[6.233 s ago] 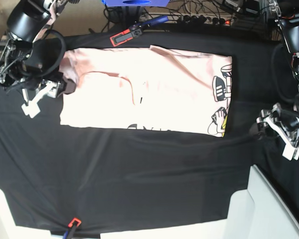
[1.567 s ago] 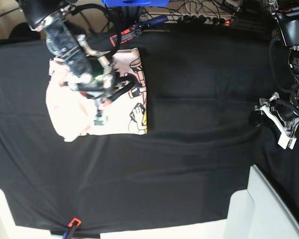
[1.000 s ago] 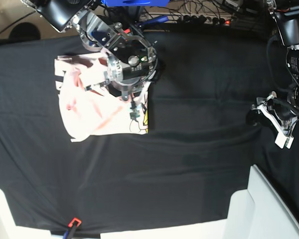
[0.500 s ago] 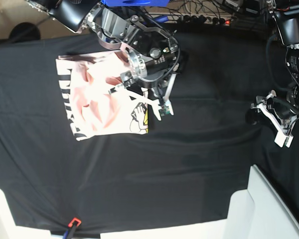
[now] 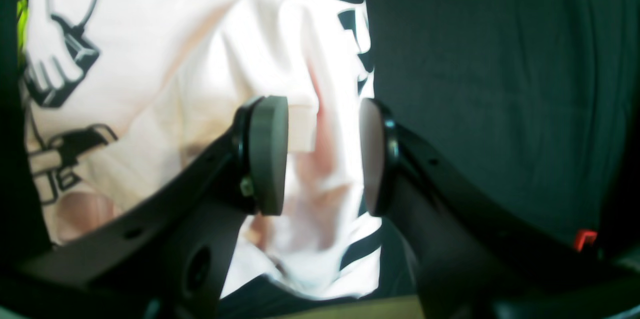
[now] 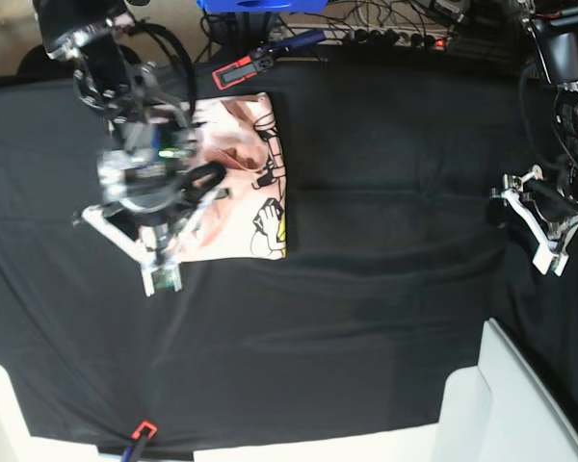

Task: Fold the T-shirt properly

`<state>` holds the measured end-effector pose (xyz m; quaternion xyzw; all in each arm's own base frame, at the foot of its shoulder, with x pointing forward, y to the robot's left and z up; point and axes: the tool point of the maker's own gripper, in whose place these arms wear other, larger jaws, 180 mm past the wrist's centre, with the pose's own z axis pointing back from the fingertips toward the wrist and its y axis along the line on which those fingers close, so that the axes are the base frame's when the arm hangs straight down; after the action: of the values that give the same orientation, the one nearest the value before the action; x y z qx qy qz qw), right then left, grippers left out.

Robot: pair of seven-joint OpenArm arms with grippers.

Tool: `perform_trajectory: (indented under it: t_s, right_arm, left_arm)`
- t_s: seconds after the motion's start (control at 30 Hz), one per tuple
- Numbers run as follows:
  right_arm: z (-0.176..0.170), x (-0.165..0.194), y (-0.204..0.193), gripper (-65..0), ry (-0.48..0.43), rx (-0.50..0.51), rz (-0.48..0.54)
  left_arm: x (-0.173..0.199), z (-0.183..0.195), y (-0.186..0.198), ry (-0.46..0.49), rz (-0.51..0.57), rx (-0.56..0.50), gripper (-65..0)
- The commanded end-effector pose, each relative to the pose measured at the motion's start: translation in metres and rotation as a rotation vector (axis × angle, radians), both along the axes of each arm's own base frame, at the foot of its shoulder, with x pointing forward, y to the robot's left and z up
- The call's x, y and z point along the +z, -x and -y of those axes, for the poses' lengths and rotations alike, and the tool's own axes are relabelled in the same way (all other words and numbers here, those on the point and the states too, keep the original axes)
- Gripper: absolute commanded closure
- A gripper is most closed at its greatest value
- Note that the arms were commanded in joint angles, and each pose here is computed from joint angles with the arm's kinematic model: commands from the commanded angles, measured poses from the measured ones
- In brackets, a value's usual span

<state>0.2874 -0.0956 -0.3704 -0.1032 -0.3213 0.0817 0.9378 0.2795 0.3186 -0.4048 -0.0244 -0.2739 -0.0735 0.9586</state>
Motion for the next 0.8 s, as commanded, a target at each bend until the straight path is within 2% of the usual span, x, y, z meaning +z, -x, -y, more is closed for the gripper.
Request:
perform_trajectory:
  t_s: [0.0, 0.13, 0.37, 0.63, 0.77]
  right_arm:
    - [0.003, 0.015, -0.011, -23.1, -0.007, 0.007, 0.059]
    - [-0.005, 0.011, -0.007, -23.1, -0.02, 0.052, 0.04]
    - [-0.025, 0.013, -0.006, -23.1, -0.071, 0.053, 0.037]
    - [-0.022, -0.008, -0.001, -23.1, -0.05, 0.049, -0.021]
    - [-0.022, -0.01, -0.003, -23.1, -0.049, 0.056, -0.005]
  left_arm:
    - [0.014, -0.004, -0.013, -0.016, 0.061, -0.003, -35.8]
    - [0.011, -0.004, -0.012, -0.031, 0.055, -0.005, -35.8]
    - [0.011, -0.003, -0.012, -0.026, 0.056, -0.005, -35.8]
    - [0.011, -0.003, -0.012, -0.026, 0.056, -0.005, -35.8]
    - [0.011, -0.003, -0.012, -0.026, 0.056, -0.005, -35.8]
